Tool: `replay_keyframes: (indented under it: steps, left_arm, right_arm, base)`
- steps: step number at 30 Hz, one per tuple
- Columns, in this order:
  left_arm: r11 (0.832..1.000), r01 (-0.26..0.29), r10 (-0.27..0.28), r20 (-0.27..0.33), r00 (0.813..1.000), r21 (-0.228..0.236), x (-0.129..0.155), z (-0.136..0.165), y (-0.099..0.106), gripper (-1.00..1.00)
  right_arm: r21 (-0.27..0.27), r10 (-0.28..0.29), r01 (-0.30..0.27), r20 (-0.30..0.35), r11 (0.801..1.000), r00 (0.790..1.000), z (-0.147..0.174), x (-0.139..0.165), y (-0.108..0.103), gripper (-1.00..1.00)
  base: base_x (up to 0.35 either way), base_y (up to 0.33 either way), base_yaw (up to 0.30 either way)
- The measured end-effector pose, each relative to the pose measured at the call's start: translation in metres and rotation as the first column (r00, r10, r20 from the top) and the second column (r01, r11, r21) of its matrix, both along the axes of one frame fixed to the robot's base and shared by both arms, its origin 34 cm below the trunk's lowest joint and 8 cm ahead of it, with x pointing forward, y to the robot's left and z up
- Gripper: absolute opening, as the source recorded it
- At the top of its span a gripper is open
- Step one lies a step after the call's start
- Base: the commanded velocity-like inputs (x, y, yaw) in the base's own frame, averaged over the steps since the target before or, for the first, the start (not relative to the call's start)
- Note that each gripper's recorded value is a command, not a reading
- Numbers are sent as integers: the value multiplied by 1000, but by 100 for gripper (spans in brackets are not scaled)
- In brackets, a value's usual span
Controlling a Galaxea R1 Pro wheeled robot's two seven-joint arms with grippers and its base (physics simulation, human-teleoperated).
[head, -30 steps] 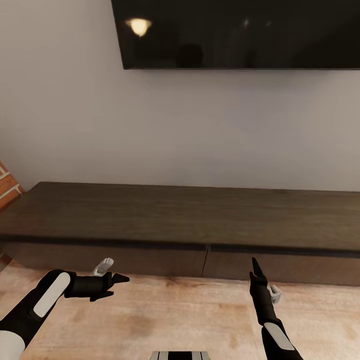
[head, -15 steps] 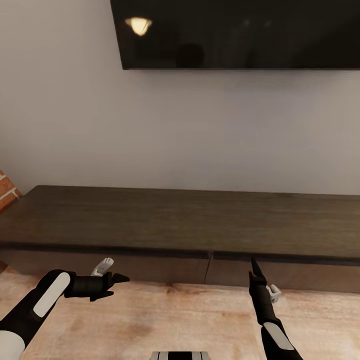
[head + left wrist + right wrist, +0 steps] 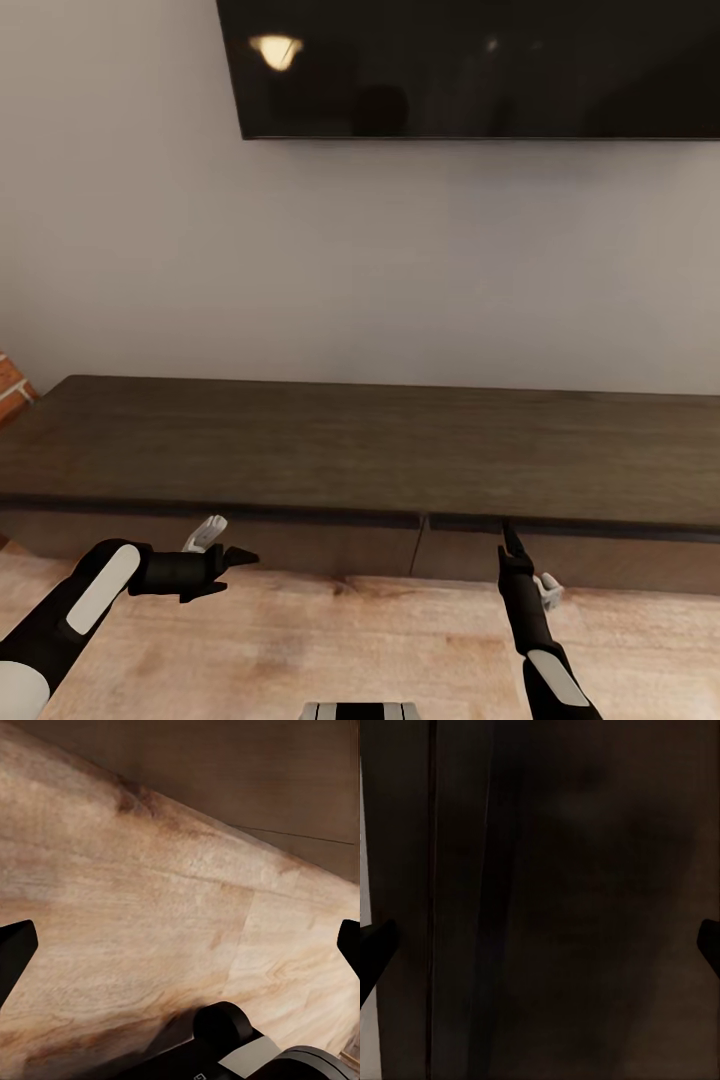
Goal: Place each of the two pumpkins and all three candles from the living room inside a cabinet in the living room (use any cabinet), then make sure every cabinet is closed, and position the cauldron so it is next to a table in the living room.
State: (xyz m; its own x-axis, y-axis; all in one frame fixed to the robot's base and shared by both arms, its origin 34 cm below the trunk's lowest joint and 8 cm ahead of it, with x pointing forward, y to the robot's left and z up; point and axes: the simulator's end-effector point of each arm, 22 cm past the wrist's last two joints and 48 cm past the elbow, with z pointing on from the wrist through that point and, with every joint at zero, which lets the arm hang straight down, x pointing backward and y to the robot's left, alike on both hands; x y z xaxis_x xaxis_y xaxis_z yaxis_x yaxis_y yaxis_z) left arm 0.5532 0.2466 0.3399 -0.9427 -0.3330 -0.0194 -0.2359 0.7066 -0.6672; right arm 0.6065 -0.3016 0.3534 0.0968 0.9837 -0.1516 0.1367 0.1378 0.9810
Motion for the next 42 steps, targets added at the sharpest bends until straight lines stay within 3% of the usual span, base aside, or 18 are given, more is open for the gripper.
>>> replay_keyframes:
  steps: [9, 10, 42]
  left_arm:
    - [1000, 0, 0, 0, 1000, 1, 0, 0, 0, 100]
    - [1000, 0, 0, 0, 1000, 1, 0, 0, 0, 100]
    - [1000, 0, 0, -1, 1000, -1, 0, 0, 0, 100]
  right_arm:
    - [1, -1, 1, -7, 1000, 1000, -2, -2, 0, 100]
    - [1, -1, 1, -7, 1000, 1000, -2, -2, 0, -100]
    - [-8, 7, -7, 30, 1000, 1000, 12, 11, 1, -100]
  base:
    - [8, 0, 0]
    - [0, 0, 0]
    - [-27, 0, 0]
